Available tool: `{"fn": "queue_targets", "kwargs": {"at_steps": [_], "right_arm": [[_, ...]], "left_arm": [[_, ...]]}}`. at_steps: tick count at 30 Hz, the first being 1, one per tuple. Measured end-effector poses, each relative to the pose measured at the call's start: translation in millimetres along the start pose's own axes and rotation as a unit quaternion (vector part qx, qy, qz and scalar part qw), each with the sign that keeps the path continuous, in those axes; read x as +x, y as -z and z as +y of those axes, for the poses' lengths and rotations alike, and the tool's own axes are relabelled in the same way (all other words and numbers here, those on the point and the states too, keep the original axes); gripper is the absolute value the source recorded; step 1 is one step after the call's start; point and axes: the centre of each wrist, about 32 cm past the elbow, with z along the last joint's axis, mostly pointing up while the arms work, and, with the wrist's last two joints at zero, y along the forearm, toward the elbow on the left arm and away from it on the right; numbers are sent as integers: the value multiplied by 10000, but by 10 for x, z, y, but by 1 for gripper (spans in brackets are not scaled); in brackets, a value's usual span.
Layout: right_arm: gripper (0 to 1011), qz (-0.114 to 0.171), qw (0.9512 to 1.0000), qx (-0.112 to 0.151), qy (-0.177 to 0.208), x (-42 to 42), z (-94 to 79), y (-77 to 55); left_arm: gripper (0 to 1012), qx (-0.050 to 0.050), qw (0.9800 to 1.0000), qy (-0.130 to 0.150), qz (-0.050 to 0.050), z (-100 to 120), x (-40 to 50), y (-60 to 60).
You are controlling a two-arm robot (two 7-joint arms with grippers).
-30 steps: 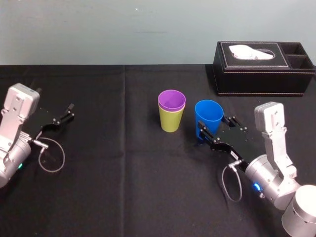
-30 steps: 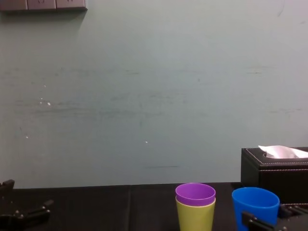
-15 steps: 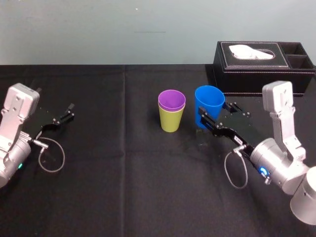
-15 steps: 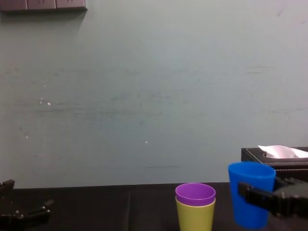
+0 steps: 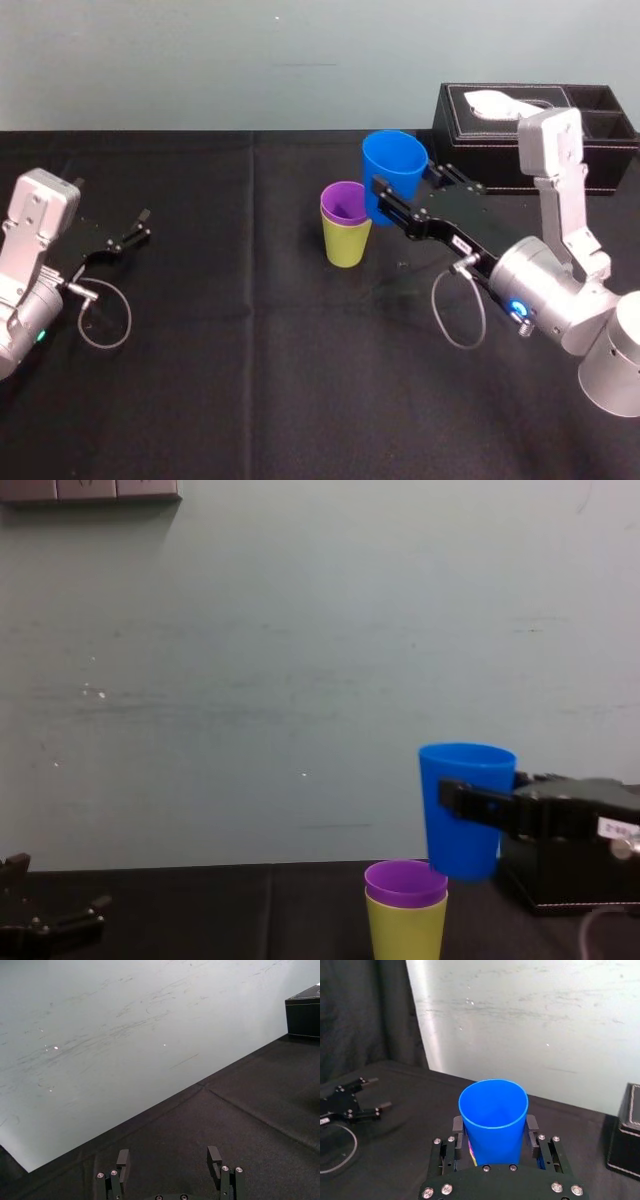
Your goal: Stack the three plastic cups sequentially using one hand.
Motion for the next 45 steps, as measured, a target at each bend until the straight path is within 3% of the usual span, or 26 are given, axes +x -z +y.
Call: {"fn": "queue_targets", "kwargs": {"at_steps": [8, 15, 26, 45], "right_arm": [[706, 44, 9999, 70, -61, -117, 139, -58], [706, 93, 9999, 40, -14, -162, 253, -36], [706, 35, 9999, 46, 94, -175, 430, 52], [706, -36, 9998, -115, 171, -127, 553, 222]], "left_arm": [[1011, 0, 10000, 0, 0, 0, 0, 0], [1011, 0, 10000, 0, -1, 0, 0, 0], [1011, -1, 10000, 0, 0, 0, 0, 0], [1011, -1, 10000, 0, 0, 0, 0, 0]]}}
